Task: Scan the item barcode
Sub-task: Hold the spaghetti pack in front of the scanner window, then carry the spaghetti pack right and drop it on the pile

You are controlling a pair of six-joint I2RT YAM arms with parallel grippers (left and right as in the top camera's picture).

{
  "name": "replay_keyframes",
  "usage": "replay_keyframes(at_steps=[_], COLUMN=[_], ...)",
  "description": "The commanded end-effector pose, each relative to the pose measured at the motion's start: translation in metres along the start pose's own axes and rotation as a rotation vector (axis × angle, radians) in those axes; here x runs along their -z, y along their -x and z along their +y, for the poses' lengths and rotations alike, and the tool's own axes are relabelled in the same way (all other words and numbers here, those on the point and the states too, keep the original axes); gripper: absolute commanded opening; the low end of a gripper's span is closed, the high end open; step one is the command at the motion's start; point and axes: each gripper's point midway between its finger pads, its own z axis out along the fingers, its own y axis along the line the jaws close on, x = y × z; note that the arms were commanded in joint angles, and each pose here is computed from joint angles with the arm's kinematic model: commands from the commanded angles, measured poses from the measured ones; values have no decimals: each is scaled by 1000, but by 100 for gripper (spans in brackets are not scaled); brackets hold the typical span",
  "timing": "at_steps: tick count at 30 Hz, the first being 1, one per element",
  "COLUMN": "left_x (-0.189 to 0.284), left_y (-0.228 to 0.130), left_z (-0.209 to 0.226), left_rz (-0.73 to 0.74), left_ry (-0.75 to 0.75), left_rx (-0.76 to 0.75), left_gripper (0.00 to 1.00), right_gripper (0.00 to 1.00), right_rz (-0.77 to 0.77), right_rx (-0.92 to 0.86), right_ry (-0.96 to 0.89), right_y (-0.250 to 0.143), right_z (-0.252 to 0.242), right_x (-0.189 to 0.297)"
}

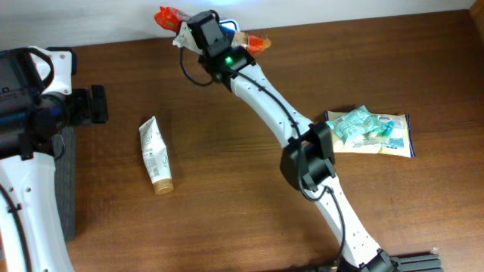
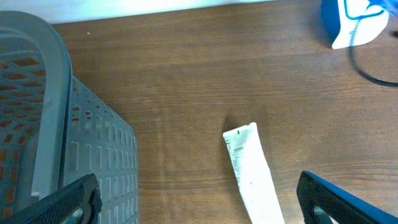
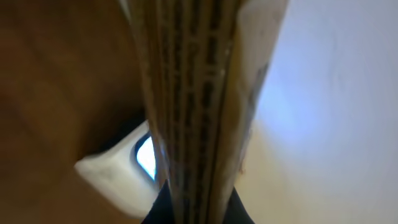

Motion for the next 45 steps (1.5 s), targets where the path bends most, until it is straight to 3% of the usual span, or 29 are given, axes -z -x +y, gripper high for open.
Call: replay_keyframes(at_steps=[1,3,7,9,15,18,21,22,23,26,27,31,36,39,45], left_x=[5,5,5,5,5,5,5,5,5,5,5,5,5,5,5], left_y=[1,1,1,1,1,1,1,1,1,1,1,1,1,1,1], left_z=[0,0,0,0,0,0,0,0,0,0,0,0,0,0,0], left_rz=[-12,-12,-11,-12,-12,-12,-12,-12,-12,-12,-12,-12,-12,-12,-12], left_ry=[-3,-3,-3,-3,-3,-3,-3,-3,-3,-3,-3,-3,-3,-3,-3], left_rx=[-11,-11,-11,-11,-11,-11,-11,-11,-11,-11,-11,-11,-11,-11,-11], left_gripper=[99,99,99,99,99,99,99,99,99,99,99,99,99,99,99], right_gripper=[4,4,4,4,4,4,5,14,31,48,59,64,75,86,85], right_rz=[-134,29,431,547,940,1031,1061,1055,1049,1044,1048,931,469,318,240], right_rx=[-504,-759,-938,-972,-983,-968,-994,-988,-980,-985,-998,-1068,-1163,-1095,-862], right_ry=[-114,-32,139,299,458,487,452,459,466,462,459,503,791,955,1117], right_y=[22,-30,-131,-158,-261,-302,-338,-349,-357,-374,-378,-342,-210,-127,-9], right_z=[-131,-122,-80,-55,25,56,56,53,49,40,37,6,-17,27,163], right_x=[180,223,249,235,186,170,159,157,156,155,156,163,166,156,153])
